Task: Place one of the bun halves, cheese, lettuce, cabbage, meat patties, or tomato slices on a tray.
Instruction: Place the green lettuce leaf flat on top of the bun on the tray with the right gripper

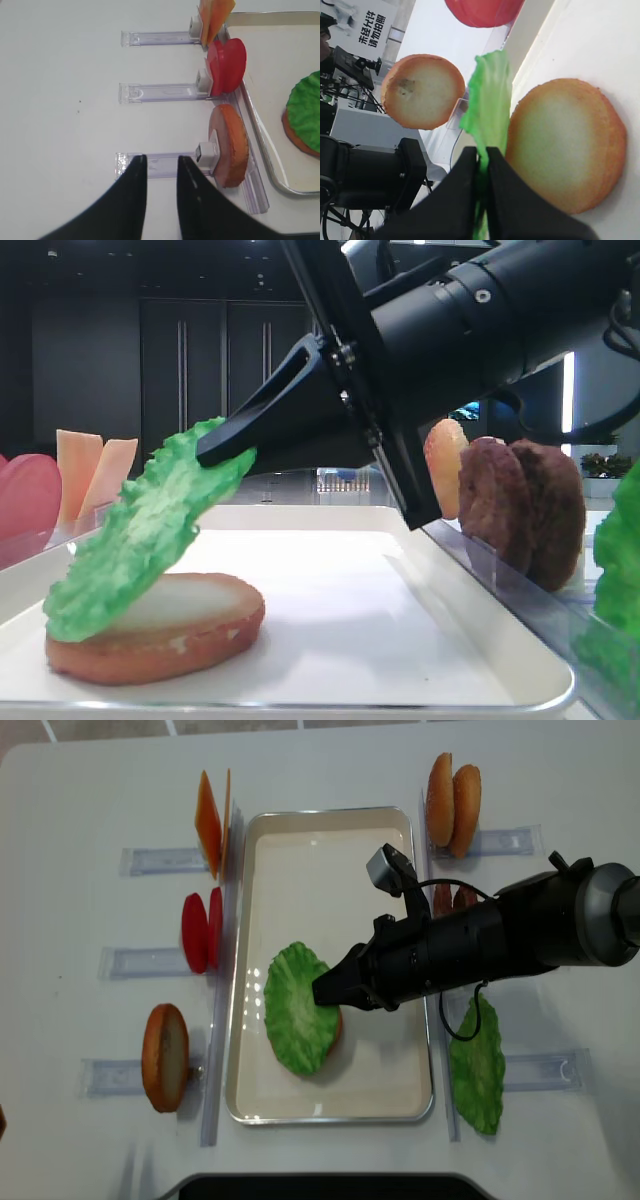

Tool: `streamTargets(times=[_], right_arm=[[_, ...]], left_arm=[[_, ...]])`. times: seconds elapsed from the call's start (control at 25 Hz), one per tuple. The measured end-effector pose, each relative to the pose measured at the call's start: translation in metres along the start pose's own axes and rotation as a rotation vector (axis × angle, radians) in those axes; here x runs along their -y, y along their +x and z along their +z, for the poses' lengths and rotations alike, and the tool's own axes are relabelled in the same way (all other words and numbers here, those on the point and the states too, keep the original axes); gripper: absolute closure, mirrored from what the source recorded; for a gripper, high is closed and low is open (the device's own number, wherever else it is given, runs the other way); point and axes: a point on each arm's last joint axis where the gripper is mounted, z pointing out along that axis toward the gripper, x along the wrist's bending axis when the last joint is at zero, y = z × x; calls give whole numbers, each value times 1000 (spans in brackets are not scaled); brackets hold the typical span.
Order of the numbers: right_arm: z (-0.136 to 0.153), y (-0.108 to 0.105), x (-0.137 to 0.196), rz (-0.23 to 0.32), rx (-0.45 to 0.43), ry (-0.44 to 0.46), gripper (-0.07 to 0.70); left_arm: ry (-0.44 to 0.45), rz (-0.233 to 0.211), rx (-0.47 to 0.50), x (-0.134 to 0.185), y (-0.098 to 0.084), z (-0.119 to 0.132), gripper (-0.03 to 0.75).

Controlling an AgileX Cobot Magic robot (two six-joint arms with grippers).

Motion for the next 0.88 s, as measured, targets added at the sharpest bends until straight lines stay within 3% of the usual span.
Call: streamTargets(times=[0.48,0.88], right_arm=[[0,-2,0,-3,21,-3,584],[0,-3,0,-3,36,-5,288]], left_arm=[[0,0,0,0,0,0,558],[0,0,0,0,0,0,558]])
